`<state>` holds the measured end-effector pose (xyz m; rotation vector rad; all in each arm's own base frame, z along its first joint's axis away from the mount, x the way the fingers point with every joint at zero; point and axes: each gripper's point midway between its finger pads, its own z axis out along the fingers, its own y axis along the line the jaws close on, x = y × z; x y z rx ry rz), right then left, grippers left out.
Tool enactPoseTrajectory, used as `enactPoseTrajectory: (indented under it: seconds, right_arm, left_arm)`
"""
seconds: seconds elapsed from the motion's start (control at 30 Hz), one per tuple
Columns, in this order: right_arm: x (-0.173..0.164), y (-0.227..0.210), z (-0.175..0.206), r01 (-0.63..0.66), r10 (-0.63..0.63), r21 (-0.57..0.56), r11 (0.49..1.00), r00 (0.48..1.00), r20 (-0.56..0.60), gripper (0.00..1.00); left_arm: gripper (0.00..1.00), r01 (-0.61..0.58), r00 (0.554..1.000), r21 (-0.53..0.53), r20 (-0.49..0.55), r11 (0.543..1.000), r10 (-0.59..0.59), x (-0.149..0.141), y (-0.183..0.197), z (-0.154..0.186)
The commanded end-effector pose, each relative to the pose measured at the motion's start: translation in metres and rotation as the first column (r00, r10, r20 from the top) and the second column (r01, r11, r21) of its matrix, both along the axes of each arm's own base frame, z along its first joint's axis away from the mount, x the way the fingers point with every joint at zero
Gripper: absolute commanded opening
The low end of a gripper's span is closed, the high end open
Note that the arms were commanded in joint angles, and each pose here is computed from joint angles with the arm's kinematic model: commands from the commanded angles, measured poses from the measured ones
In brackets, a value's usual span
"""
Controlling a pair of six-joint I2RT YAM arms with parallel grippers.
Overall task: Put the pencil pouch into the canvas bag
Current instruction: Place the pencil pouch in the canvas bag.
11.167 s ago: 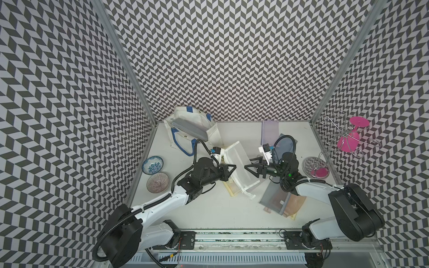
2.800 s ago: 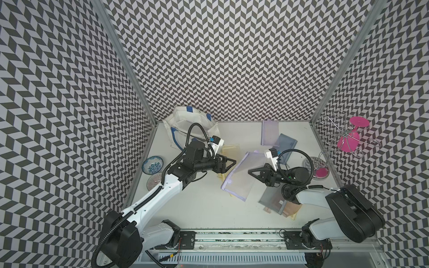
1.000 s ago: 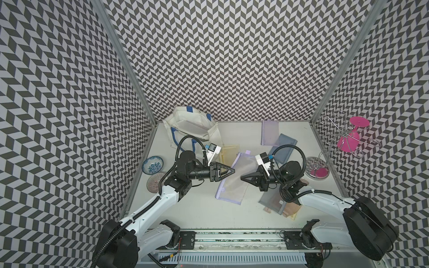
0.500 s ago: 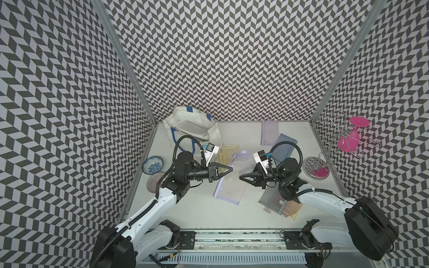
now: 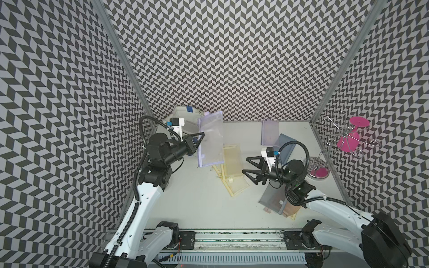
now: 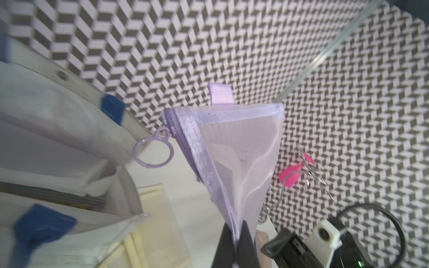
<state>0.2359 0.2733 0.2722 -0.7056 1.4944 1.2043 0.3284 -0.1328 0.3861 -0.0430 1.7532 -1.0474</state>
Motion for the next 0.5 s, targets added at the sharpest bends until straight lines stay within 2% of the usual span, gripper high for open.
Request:
enactPoseTrajectory:
  seconds: [0.0, 0.13, 0.27, 0.47]
  right_arm:
    - [0.009, -0.011, 0.007, 0.090, -0.091, 0.023, 0.996, 0.995, 0.043, 0.83]
    - [0.008, -0.012, 0.008, 0.089, -0.090, 0.028, 0.996, 0.995, 0.045, 0.82]
    - [0.008, -0.014, 0.009, 0.096, -0.098, 0.031, 0.995, 0.994, 0.051, 0.82]
    - [0.007, -0.018, 0.013, 0.107, -0.109, 0.041, 0.993, 0.992, 0.063, 0.82]
  left_arm:
    - [0.00, -0.242, 0.966, -0.036, -0.101, 0.970, 0.237, 0.031, 0.044, -0.005]
    - [0.00, -0.396, 0.915, -0.092, -0.130, 0.914, 0.383, 0.057, 0.073, 0.001]
    - [0.03, -0.545, 0.834, -0.128, -0.176, 0.828, 0.522, 0.076, 0.100, -0.005]
    - [0.07, -0.712, 0.695, -0.095, -0.244, 0.696, 0.677, 0.096, 0.133, -0.031]
